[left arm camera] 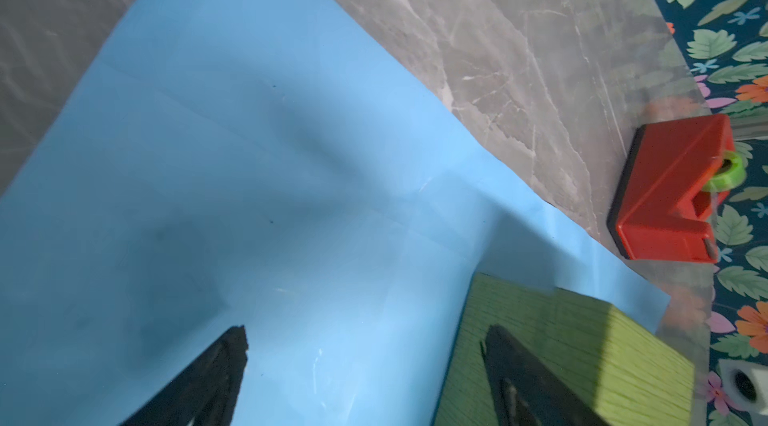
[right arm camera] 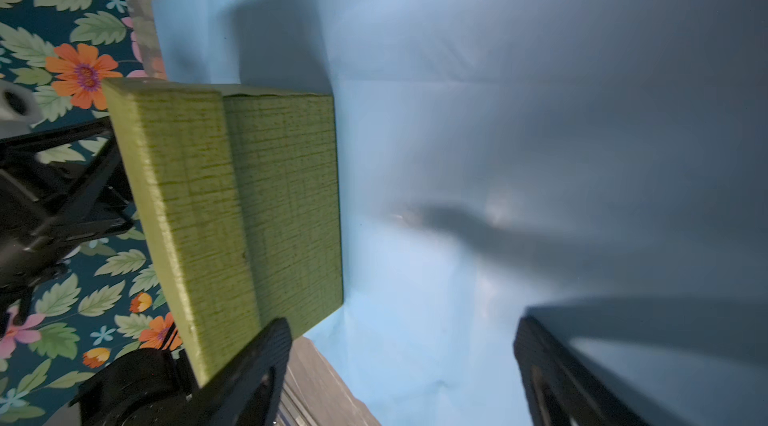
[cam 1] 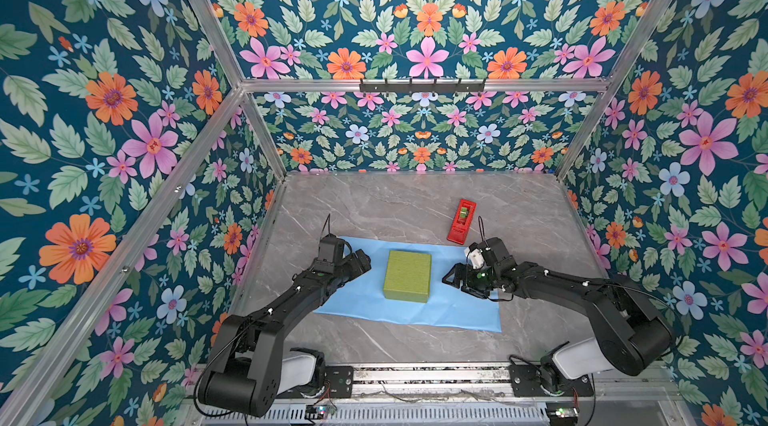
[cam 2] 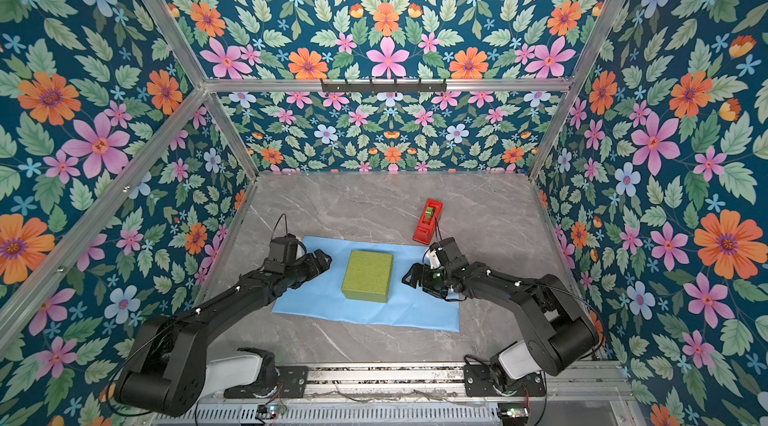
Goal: Wrap the gift box in paper
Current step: 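Open both grippers and draw them back from the green box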
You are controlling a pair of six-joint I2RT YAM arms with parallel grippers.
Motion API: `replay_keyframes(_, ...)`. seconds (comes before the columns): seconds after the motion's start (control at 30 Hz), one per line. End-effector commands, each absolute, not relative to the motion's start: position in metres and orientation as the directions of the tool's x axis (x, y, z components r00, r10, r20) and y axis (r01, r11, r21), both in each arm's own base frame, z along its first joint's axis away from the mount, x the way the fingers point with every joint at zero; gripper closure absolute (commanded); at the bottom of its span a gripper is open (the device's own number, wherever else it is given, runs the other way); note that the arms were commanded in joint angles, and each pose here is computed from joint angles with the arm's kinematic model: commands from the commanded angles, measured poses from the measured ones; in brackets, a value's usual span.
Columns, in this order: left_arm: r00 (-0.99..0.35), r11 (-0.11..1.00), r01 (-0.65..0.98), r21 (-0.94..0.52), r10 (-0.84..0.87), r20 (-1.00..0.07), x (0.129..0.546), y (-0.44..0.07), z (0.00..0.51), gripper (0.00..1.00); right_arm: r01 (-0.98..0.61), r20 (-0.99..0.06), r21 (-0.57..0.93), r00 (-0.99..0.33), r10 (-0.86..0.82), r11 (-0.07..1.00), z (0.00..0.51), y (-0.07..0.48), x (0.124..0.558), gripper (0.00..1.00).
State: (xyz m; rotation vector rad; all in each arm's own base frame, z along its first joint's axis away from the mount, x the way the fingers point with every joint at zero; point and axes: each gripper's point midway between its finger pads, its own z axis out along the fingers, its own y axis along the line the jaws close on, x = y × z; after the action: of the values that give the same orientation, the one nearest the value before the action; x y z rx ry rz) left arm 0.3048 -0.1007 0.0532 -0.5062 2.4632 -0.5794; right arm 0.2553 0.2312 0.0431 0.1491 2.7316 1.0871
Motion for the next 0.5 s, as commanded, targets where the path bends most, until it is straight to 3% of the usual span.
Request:
replay_keyframes(0.0, -0.775, 0.829, -0.201, -0.522, -0.46, -0.433, 0.309, -0.103, 0.055, 0.09, 0.052, -0.109, 0.674, -0.98, 0.169, 0.737, 0.031, 0.229, 0.251, 0.14)
replay_keyframes(0.47, -0.844, 0.805, -0.188, -0.562, -0.425, -0.327, 0.266, -0.117, 0.03, 0.13, 0.148, -0.08, 0.574, -0.969, 0.235, 0.805, 0.017, 0.174, 0.252, 0.16)
